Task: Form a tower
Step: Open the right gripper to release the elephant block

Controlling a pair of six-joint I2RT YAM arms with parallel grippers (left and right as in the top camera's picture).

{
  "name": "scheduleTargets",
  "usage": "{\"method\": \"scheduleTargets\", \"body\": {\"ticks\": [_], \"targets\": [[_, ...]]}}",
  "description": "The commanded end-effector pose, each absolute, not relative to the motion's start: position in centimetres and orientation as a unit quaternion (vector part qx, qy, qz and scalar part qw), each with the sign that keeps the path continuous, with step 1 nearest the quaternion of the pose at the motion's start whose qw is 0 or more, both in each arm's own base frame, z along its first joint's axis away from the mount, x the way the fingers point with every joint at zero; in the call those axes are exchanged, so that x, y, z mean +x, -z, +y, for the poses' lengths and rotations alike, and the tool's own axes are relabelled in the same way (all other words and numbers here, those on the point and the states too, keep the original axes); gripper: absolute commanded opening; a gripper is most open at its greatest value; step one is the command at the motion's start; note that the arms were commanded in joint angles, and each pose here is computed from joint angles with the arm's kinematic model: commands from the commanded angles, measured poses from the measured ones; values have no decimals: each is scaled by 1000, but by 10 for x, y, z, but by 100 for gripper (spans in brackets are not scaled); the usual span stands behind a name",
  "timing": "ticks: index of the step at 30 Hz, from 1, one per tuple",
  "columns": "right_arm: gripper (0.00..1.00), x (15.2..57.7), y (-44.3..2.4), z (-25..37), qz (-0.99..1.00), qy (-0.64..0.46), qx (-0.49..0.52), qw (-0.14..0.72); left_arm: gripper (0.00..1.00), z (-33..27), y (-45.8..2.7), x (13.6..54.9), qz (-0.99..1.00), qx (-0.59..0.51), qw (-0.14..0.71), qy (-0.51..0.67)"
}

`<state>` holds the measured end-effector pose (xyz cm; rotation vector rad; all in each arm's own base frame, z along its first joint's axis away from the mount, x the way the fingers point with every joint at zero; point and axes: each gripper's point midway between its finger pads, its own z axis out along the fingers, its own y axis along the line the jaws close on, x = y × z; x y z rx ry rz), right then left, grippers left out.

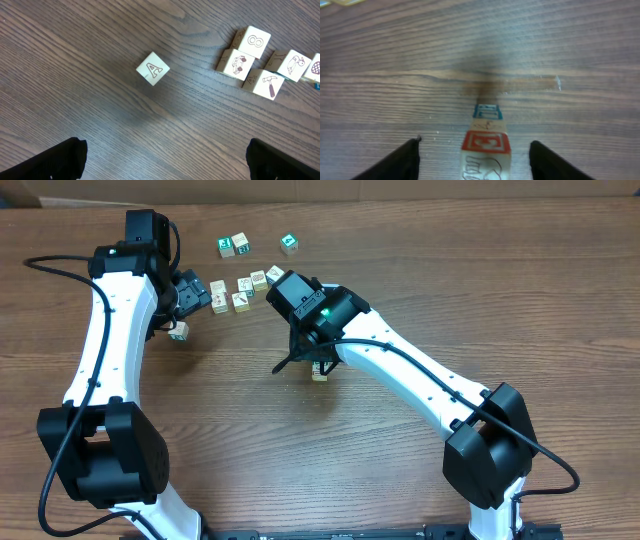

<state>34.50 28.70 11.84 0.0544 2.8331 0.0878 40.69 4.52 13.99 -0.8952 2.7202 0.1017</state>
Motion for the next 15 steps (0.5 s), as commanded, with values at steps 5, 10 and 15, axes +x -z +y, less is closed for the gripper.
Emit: {"method": "scheduleTargets", "body": {"ticks": [5,10,15], "targets": [[82,378,-121,266,982,-39,58,177,100,45,-150,409,940,-304,152,-31],[87,401,-122,231,978,-33,102,180,100,45,-150,409,940,-304,152,-31],[94,416,-120,195,975,-19,134,175,100,45,-150,409,940,-304,152,-31]]}}
